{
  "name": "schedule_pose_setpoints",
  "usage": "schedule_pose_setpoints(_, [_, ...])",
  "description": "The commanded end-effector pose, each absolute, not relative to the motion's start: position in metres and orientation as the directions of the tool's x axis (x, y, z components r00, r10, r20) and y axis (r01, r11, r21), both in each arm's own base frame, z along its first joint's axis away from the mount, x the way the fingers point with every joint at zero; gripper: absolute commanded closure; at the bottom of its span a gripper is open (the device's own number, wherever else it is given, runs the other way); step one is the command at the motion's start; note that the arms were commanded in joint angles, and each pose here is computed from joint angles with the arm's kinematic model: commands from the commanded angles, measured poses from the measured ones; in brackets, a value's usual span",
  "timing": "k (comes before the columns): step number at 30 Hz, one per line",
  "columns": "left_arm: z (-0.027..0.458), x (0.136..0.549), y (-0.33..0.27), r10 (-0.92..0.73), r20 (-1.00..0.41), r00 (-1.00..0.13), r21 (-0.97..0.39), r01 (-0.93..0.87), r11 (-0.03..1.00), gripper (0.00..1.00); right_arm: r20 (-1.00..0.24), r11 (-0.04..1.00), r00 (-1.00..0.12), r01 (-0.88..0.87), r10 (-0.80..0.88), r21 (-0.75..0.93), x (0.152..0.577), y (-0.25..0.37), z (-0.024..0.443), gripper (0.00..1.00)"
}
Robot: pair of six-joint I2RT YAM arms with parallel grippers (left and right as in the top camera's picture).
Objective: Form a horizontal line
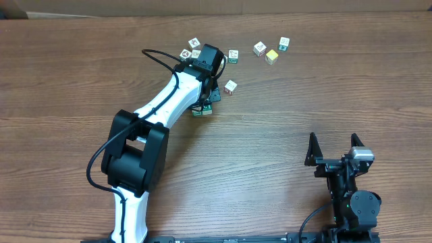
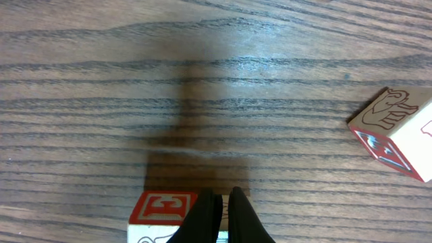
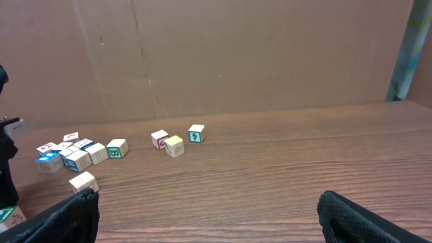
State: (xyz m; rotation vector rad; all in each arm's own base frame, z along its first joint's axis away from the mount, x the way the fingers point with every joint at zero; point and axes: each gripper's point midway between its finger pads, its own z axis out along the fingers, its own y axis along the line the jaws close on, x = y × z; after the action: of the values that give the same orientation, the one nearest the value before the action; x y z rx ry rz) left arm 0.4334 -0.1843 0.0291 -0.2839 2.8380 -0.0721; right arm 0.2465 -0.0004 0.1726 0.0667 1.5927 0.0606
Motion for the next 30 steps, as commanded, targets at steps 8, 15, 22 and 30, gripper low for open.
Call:
schedule_pose_setpoints(8, [0.0155, 0.4215, -0.1873, -0.147, -0.232, -0.962, -0.063, -0.136, 0.989, 0.96, -0.997, 0.997, -0.022, -0.005, 0.076, 0.076, 0.2465, 0.0016, 0.1701, 0.0])
schedule_pose_setpoints(15, [0.0158, 0.4214, -0.1873, -0.136, -0.233, -0.963, -0.061, -0.125, 0.99, 0.96, -0.997, 0.997, -0.022, -0.005, 0.076, 0.076, 0.2465, 0.0016, 0.1701, 0.0])
schedule_pose_setpoints(22, [0.0174, 0.4198, -0.1909, -0.135, -0.223, -0.965, -0.081, -0.12, 0.989, 0.96, -0.997, 0.997, -0.022, -0.005, 0.076, 0.076, 0.2465, 0.0016, 0.1701, 0.0])
schedule_pose_setpoints(30, [0.0204, 0.4182, -0.1906, -0.133, -0.22, -0.966, -0.082, -0.118, 0.99, 0.96, -0.997, 0.997, -0.022, -0.005, 0.076, 0.076, 0.2465, 0.0016, 0.1701, 0.0])
